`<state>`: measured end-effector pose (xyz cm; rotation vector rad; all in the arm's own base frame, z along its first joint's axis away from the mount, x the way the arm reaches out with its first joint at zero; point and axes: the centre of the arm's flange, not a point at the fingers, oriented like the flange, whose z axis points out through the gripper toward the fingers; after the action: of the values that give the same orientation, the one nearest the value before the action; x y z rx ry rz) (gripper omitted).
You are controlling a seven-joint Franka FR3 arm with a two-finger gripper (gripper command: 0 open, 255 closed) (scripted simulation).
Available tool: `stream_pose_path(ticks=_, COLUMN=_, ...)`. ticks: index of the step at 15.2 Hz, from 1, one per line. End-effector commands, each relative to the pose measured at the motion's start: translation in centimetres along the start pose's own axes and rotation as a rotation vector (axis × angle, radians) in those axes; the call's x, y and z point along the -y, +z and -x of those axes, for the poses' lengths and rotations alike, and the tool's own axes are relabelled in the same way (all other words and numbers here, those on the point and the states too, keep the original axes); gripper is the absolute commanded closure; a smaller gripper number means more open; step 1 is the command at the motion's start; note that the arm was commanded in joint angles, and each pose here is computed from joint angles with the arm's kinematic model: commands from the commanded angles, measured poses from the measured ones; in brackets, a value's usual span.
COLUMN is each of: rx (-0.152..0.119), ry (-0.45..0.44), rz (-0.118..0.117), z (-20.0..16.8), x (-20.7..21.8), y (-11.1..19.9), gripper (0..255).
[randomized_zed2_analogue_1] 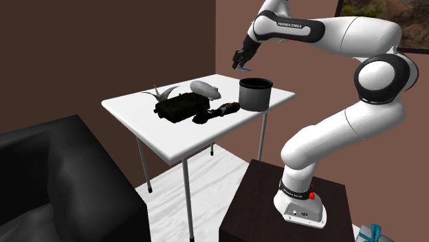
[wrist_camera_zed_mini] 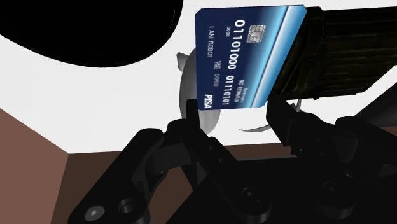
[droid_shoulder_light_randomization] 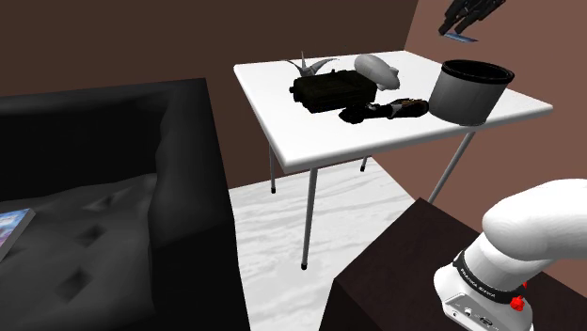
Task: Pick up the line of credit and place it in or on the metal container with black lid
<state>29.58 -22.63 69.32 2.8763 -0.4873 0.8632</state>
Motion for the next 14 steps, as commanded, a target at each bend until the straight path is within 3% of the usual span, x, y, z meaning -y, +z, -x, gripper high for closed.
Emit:
stream_pose_path(ticks=1, rx=0.0, ry=-0.001, rz=0.0, z=0.3, x=-2.9, y=-0.2, gripper=255)
stream_pose_path(ticks=8, rx=0.0, ry=-0.001, rz=0.0, z=0.4, x=-12.1, y=-0.7, gripper=255)
stream_pose_path(ticks=14, rx=0.0, ry=-0.001, rz=0.0, z=1.9, x=-12.6, y=1.4, gripper=255)
